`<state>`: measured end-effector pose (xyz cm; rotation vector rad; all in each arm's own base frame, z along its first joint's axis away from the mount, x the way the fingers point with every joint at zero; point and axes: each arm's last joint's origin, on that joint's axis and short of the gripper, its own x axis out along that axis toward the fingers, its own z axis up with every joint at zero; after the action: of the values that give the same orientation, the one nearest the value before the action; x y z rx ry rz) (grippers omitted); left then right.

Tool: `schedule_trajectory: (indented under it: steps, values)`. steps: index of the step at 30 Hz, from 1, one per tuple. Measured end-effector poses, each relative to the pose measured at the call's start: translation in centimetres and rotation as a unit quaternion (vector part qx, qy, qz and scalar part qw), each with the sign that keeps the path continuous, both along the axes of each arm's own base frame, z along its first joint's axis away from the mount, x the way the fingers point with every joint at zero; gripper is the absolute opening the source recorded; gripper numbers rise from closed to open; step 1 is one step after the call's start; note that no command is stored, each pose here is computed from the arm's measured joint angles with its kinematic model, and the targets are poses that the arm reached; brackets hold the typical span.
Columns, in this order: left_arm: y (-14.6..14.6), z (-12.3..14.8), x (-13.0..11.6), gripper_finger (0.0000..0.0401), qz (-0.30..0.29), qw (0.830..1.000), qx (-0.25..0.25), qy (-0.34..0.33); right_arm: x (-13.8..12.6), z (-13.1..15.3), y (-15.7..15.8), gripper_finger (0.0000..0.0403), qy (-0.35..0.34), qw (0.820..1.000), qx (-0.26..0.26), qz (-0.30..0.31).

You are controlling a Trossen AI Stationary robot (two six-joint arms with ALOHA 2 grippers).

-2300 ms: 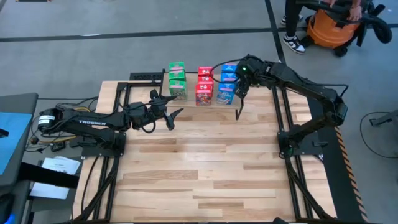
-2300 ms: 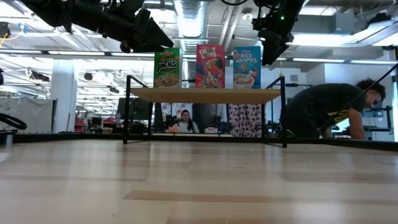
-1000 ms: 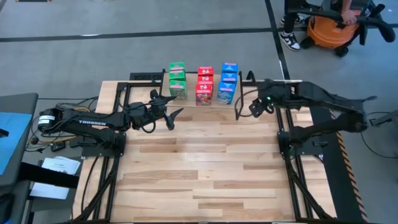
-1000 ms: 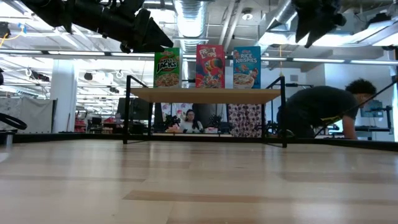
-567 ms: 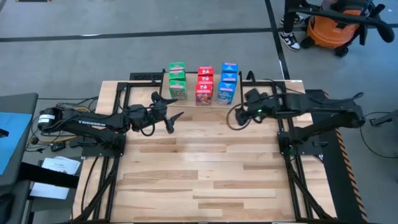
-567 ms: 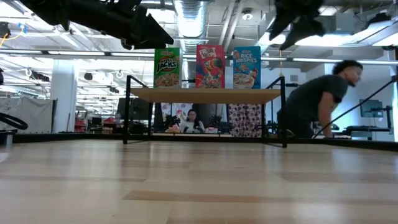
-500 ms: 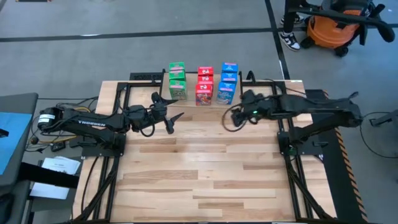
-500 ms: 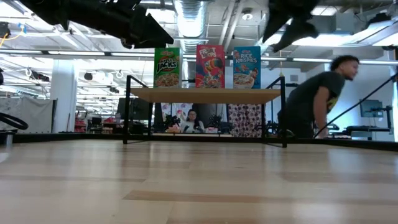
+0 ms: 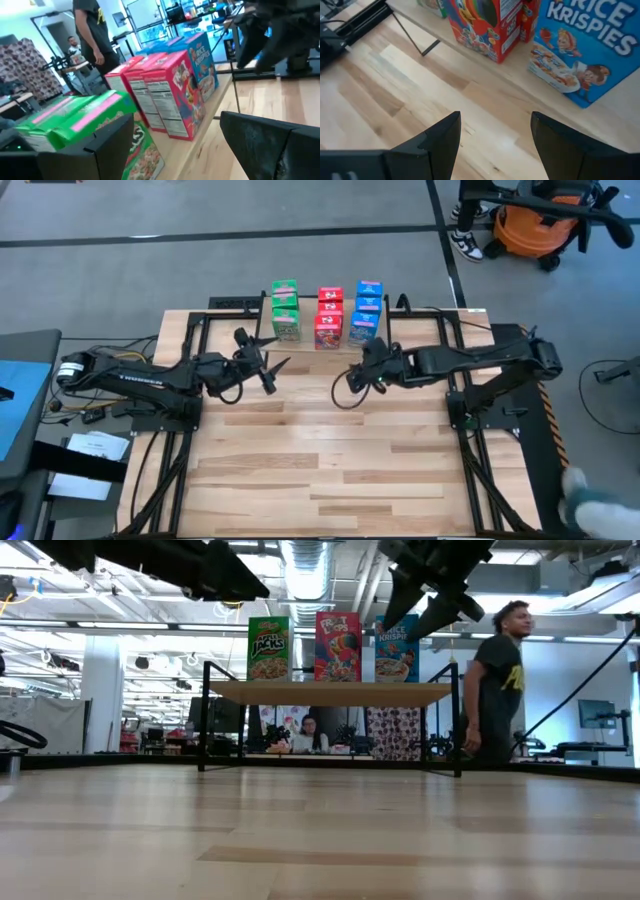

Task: Stack cereal on shelf
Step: Adjust the blue cereal box on the shelf

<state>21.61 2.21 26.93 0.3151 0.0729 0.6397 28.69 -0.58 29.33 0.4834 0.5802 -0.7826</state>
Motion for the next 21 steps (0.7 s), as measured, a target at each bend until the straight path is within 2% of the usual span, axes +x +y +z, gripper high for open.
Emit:
schedule_trajectory:
  steps: [6, 12, 21]
  values:
    - [0.0, 1.0, -0.9, 0.0289, 0.001, 1.0, 0.001, -0.023, 0.8, -1.0, 2.2, 0.0265, 0.011, 0.999, -0.039, 0.003]
    - [0.0, 1.1, -1.3, 0.0289, 0.001, 1.0, 0.0, -0.02, 1.6, -2.3, 4.5, 0.0265, 0.017, 0.992, -0.127, -0.022]
    - [0.0, 0.6, -1.2, 0.0289, 0.001, 1.0, -0.011, 0.0, 2.6, -4.9, 6.5, 0.0265, 0.037, 0.973, -0.221, -0.057]
